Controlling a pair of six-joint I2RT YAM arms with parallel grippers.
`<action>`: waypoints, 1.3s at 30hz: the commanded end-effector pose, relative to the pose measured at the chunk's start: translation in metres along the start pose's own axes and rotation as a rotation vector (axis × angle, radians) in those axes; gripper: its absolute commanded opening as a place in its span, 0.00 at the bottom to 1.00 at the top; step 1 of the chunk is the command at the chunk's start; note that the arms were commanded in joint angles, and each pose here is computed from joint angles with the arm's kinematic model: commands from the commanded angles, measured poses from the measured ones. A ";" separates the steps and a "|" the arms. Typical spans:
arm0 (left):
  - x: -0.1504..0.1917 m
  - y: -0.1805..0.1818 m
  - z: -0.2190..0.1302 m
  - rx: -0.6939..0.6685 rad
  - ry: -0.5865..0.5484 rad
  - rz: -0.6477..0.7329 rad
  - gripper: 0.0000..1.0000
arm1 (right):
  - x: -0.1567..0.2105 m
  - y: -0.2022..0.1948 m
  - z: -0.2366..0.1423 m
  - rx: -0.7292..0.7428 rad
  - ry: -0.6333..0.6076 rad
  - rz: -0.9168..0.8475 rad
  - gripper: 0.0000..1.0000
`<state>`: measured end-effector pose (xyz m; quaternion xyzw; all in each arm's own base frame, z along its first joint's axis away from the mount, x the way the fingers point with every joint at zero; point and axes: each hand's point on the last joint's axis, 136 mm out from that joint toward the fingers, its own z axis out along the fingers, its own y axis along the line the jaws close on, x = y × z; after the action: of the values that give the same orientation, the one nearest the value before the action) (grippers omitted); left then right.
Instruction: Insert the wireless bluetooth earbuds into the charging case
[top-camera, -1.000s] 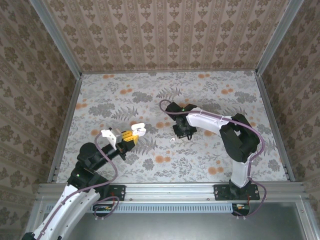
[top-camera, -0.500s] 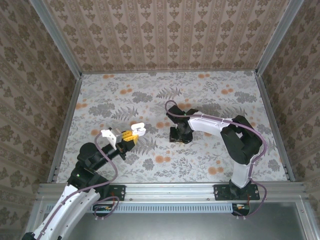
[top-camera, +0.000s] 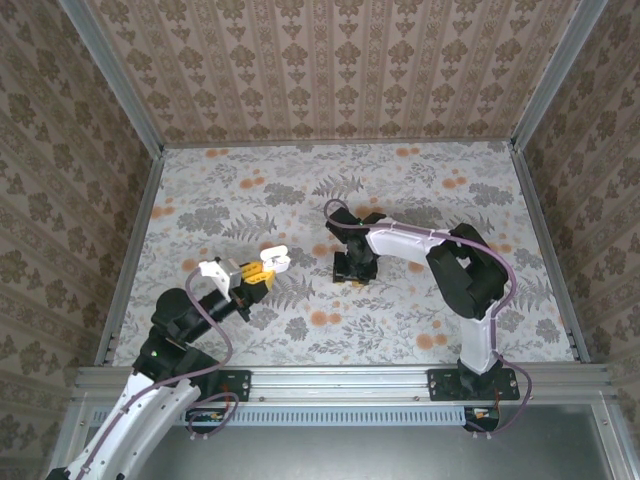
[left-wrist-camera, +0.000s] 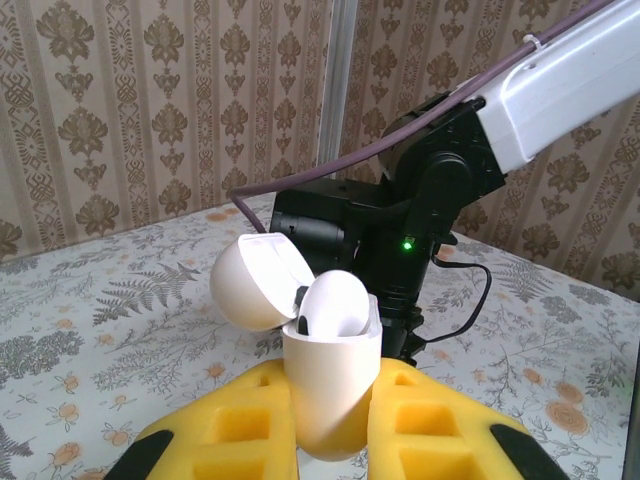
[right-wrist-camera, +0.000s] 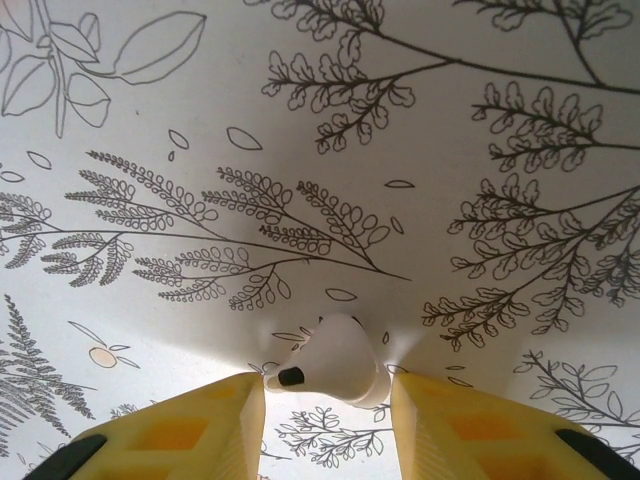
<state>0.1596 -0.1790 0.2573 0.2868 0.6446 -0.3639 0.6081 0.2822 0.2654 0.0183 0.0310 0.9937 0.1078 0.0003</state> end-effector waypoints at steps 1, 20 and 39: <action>0.002 0.000 -0.002 -0.004 0.002 0.013 0.00 | -0.020 0.009 0.004 -0.011 -0.051 -0.047 0.39; 0.004 0.000 -0.002 -0.005 0.001 0.015 0.00 | -0.035 0.000 -0.024 0.168 -0.116 -0.137 0.40; 0.004 0.000 -0.002 -0.007 0.000 0.017 0.00 | -0.019 0.027 -0.026 0.275 -0.142 -0.271 0.36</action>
<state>0.1611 -0.1779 0.2451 0.2837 0.6576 -0.3588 0.5986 0.3022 0.2908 0.0582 -0.0879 0.9920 -0.0049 0.0906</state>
